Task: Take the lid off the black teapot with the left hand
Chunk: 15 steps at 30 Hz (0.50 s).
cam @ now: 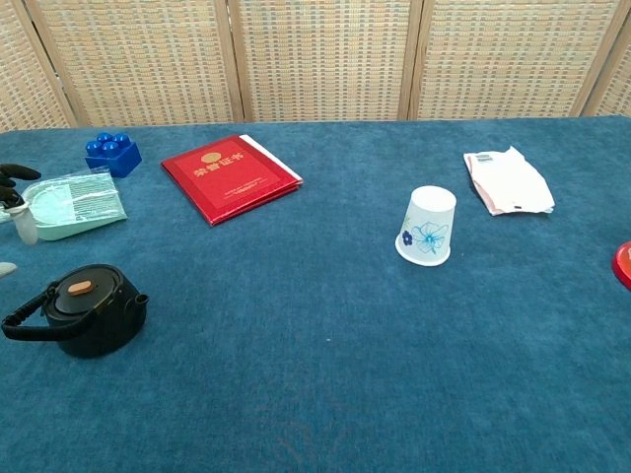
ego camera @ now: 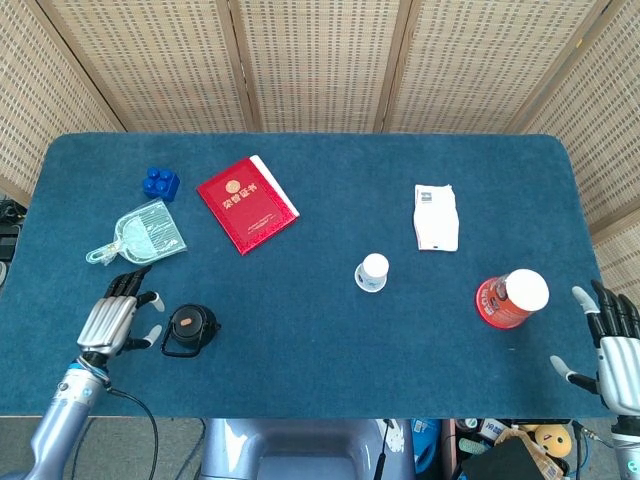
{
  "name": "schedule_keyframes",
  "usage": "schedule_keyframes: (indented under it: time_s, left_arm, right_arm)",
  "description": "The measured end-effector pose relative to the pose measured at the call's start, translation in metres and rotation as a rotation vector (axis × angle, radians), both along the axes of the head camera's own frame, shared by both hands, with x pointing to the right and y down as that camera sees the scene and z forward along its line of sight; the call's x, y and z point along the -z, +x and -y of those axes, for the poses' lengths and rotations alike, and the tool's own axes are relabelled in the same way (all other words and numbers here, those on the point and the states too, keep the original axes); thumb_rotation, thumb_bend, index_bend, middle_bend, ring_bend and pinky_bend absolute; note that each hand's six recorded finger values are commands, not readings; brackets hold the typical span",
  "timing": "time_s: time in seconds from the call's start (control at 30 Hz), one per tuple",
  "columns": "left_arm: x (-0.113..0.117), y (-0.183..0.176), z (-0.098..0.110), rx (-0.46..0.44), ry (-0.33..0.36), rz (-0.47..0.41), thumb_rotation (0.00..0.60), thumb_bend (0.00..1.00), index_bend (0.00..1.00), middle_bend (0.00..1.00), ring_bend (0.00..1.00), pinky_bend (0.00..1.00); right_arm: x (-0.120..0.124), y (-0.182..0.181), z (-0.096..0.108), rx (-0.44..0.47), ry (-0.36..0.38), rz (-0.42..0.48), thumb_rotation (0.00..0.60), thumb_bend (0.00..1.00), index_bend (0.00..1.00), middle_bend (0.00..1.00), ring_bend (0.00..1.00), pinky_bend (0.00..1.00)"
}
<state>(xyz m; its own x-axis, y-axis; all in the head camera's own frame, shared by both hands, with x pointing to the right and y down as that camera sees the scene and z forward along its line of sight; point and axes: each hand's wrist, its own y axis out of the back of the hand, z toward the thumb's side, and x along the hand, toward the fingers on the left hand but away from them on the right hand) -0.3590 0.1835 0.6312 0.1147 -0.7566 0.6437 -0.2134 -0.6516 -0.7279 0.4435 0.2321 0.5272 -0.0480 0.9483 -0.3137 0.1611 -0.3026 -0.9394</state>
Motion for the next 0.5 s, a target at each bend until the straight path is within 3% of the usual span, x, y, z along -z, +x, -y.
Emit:
schedule_keyframes:
  time_s: [0.5]
  left_arm:
    - [-0.028, 0.02, -0.003, 0.0, -0.064, -0.005, 0.6, 0.38, 0.46, 0.0, 0.0, 0.0]
  right_arm:
    - [-0.004, 0.001, 0.001, -0.002, -0.02, 0.006, 0.6, 0.0, 0.0, 0.0, 0.0, 0.0]
